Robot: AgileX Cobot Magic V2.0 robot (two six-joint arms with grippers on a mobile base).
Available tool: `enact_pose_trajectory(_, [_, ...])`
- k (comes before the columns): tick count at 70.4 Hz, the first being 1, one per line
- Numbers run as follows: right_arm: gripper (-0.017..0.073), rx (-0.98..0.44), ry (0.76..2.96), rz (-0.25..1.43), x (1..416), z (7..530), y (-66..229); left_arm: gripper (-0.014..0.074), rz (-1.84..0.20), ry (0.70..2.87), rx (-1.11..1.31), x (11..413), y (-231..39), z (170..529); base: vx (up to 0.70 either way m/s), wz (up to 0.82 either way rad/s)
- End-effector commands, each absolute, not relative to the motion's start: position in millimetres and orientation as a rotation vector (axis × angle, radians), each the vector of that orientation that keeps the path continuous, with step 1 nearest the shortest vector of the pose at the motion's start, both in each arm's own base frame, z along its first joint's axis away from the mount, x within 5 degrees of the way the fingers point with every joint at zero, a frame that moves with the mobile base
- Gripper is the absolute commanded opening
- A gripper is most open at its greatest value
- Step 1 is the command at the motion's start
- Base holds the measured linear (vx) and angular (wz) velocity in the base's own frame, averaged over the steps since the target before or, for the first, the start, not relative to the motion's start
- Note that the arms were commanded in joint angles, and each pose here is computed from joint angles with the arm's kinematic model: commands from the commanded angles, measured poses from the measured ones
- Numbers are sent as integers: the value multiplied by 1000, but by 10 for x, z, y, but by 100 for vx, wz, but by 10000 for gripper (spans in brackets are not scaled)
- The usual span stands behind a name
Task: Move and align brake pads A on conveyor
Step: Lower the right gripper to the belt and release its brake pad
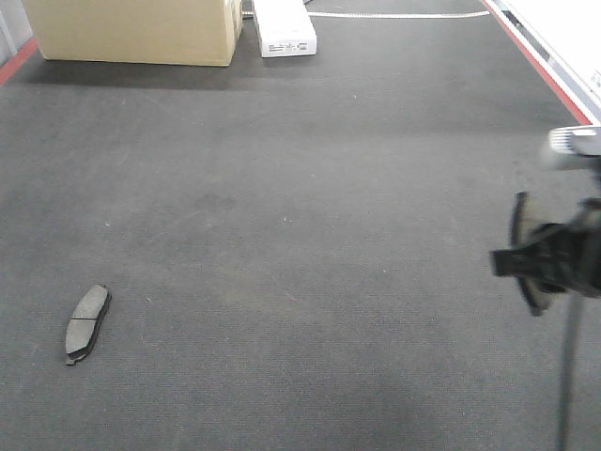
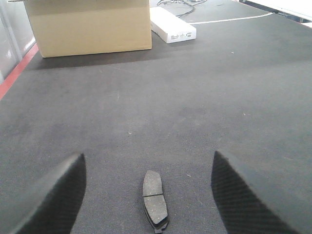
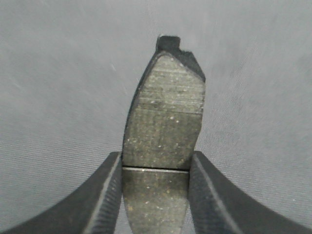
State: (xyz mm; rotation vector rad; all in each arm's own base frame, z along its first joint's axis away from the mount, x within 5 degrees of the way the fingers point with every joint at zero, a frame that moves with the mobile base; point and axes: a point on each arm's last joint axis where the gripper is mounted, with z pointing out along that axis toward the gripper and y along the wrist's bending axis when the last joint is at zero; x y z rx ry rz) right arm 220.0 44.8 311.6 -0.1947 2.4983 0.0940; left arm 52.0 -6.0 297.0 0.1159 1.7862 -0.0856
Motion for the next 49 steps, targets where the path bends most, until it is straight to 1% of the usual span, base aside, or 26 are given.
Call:
enact_pose_trajectory(1, [17, -201, 2469, 79, 2483, 3143, 493, 524, -103, 1709, 113, 531, -70, 3090, 0, 0])
enact_pose_trajectory(10, [18, -208, 2561, 72, 2746, 2920, 550, 524, -103, 1709, 113, 531, -70, 3090, 0, 0])
enact_pose_trajectory(21, [25, -267, 2681, 44, 2998, 2603, 603, 524, -103, 1709, 113, 531, -70, 3090, 0, 0])
enact_pose_trajectory(34, [29, -275, 2781, 31, 3197, 2291, 638, 524, -103, 1709, 113, 531, -70, 3090, 0, 0])
enact_pose_trajectory(49, [45, -274, 2840, 24, 3363, 2063, 671, 524, -103, 1709, 113, 531, -70, 3090, 0, 0])
